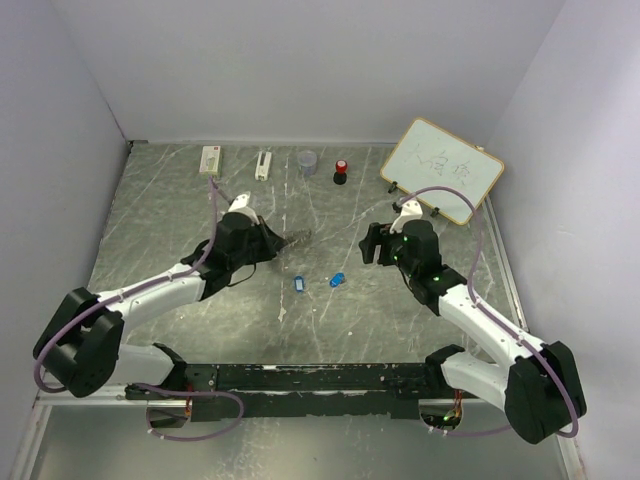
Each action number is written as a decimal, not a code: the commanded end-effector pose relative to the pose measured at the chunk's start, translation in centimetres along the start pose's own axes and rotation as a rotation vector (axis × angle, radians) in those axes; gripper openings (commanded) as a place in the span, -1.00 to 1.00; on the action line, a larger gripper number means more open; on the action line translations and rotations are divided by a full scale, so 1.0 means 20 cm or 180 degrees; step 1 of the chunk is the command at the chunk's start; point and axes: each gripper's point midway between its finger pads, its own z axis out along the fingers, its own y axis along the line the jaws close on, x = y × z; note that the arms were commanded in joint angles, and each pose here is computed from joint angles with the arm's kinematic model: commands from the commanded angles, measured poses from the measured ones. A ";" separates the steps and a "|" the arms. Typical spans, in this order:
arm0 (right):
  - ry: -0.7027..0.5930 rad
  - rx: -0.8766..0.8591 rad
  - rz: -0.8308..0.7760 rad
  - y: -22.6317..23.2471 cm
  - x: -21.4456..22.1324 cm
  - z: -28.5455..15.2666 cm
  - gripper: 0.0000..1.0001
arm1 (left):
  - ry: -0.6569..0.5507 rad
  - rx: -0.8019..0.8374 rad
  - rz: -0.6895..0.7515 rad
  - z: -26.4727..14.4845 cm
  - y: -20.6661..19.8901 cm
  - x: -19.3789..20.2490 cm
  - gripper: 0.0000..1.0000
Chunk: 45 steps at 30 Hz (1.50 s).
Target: Put the keys on the keyring
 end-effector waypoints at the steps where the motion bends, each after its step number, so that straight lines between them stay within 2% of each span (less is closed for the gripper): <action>1: -0.0139 -0.0130 -0.0040 0.06 -0.09 0.00 0.43 | -0.0013 0.0579 -0.0424 -0.04 -0.09 -0.06 -0.87; 9: -0.0137 -0.0130 -0.0077 0.07 -0.12 0.01 0.43 | 0.0065 0.1080 -0.0932 -0.03 -0.07 -0.11 -0.86; 14: -0.0124 -0.0127 -0.0091 0.07 -0.11 0.02 0.43 | 0.0075 0.1292 -0.1099 -0.03 -0.07 -0.14 -0.86; 21: -0.0135 -0.0319 -0.0084 0.13 -0.12 0.06 0.43 | 0.0133 0.1420 -0.1179 -0.01 -0.09 -0.13 -0.86; 36: -0.0101 -0.0907 0.0302 0.40 -0.18 0.19 0.44 | 0.0164 0.1576 -0.1348 0.01 -0.09 -0.09 -0.87; 45: 0.0068 -0.1053 0.0227 0.57 -0.12 0.26 0.44 | 0.0184 0.1600 -0.1372 0.02 -0.08 -0.07 -0.86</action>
